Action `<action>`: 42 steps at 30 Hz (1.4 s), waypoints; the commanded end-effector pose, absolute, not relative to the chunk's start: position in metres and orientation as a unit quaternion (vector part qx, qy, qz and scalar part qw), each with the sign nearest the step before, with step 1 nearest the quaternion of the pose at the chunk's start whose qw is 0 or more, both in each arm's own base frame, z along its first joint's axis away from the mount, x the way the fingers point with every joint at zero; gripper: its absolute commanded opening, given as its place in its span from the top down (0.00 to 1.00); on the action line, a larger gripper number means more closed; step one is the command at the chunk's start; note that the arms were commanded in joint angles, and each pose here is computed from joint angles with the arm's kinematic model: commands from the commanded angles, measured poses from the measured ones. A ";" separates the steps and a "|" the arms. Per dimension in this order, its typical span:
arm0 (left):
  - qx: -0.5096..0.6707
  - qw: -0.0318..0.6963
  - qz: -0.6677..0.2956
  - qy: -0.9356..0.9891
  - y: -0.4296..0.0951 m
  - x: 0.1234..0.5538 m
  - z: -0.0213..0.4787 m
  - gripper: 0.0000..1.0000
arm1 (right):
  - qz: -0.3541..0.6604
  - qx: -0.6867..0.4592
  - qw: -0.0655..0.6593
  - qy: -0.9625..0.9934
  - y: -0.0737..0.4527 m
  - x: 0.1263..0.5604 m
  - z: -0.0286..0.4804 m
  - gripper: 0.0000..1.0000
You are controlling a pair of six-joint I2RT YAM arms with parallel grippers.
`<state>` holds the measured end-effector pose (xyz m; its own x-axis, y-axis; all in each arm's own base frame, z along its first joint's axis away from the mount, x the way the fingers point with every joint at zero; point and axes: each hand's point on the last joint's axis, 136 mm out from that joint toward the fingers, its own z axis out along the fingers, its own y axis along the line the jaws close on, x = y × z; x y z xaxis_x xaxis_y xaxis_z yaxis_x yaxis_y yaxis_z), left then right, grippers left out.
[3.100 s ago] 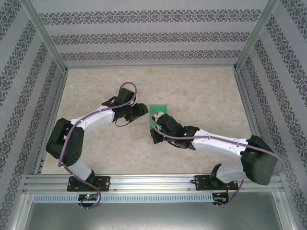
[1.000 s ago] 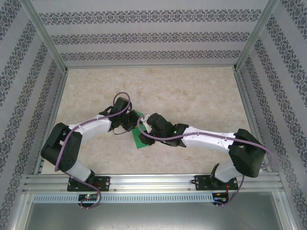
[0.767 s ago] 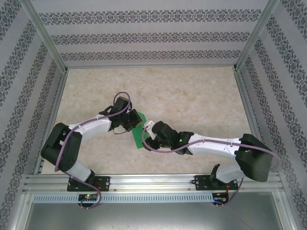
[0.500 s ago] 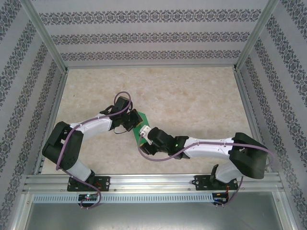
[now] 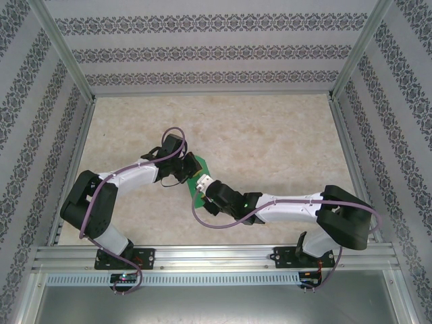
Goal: Fold a paper plane with a square sheet of paper (pick it up from the middle)
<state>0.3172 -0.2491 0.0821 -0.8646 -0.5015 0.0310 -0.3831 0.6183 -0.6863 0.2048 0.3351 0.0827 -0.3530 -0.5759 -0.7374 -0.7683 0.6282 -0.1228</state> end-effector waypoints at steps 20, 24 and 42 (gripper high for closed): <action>-0.128 0.126 -0.350 0.919 -0.293 0.339 0.117 0.34 | -0.003 -0.226 0.446 0.866 0.221 0.224 0.139 1.00; -0.130 0.137 -0.335 0.923 -0.285 0.338 0.118 0.23 | 0.007 -0.211 0.437 0.874 0.208 0.219 0.138 1.00; -0.172 0.228 -0.262 0.922 -0.226 0.324 0.142 0.09 | 0.060 -0.059 0.376 0.923 0.248 0.225 0.127 1.00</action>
<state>0.3314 -0.2442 0.1526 -0.8514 -0.4207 -0.3132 -0.1537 0.7711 -0.6178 0.2251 0.2350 0.1169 -0.6945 -0.1725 -0.6985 -0.2115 0.9769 -0.0310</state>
